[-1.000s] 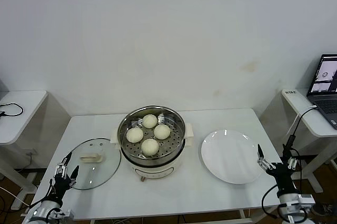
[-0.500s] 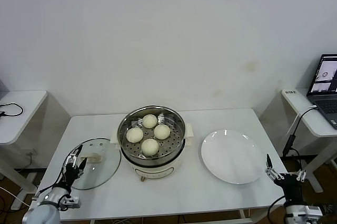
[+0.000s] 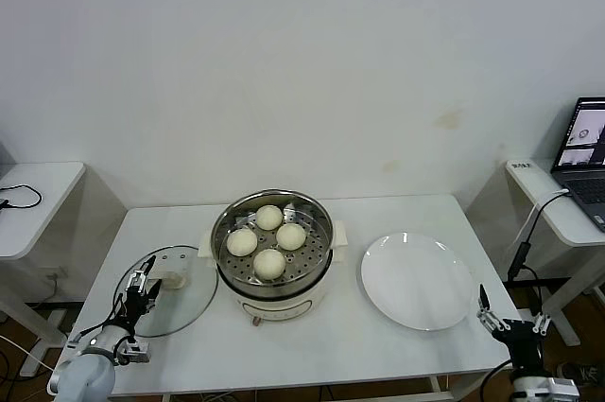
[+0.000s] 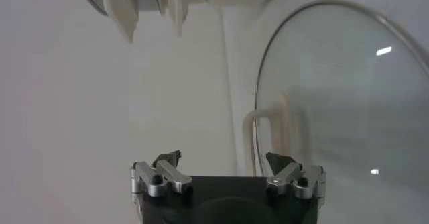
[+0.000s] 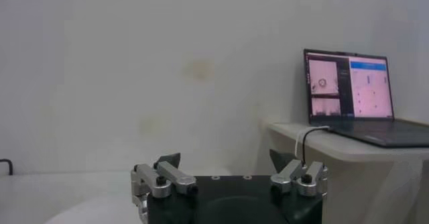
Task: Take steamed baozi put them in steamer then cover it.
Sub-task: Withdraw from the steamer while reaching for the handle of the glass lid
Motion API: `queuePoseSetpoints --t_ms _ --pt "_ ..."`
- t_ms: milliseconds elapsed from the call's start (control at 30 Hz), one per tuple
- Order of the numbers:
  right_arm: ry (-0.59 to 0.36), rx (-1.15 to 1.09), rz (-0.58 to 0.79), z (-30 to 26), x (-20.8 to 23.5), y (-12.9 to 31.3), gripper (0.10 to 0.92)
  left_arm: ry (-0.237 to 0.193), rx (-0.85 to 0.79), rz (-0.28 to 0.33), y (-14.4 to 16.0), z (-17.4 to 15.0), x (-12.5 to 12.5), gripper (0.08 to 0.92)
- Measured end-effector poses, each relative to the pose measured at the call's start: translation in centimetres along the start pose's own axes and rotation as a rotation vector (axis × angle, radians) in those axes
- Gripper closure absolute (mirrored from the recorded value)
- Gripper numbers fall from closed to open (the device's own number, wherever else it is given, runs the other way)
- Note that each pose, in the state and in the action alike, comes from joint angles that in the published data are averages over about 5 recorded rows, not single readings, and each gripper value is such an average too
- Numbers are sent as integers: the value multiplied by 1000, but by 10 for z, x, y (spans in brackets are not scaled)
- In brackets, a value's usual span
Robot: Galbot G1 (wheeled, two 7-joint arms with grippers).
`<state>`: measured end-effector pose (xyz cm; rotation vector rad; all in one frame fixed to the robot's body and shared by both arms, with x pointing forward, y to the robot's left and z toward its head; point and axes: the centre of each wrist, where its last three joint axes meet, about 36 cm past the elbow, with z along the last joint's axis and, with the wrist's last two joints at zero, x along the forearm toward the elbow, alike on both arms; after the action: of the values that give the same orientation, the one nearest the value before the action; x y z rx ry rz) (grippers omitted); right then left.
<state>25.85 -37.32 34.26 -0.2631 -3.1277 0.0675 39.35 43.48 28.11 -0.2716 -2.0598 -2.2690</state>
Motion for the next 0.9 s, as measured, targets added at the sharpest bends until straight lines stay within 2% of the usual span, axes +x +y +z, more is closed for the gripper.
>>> queuePoseSetpoints --t_ms 300,633,733,900 --pt "16 -7 -3 8 8 5 199 -4 -11 -4 9 2 -12 177" --pt "27 -8 -10 12 12 9 200 -1 -5 10 5 2 -22 179" --pt "31 -10 -15 14 13 11 200 1 -1 12 4 2 -23 222" --pt "39 -9 -24 17 15 14 199 1 5 11 3 2 -24 363"
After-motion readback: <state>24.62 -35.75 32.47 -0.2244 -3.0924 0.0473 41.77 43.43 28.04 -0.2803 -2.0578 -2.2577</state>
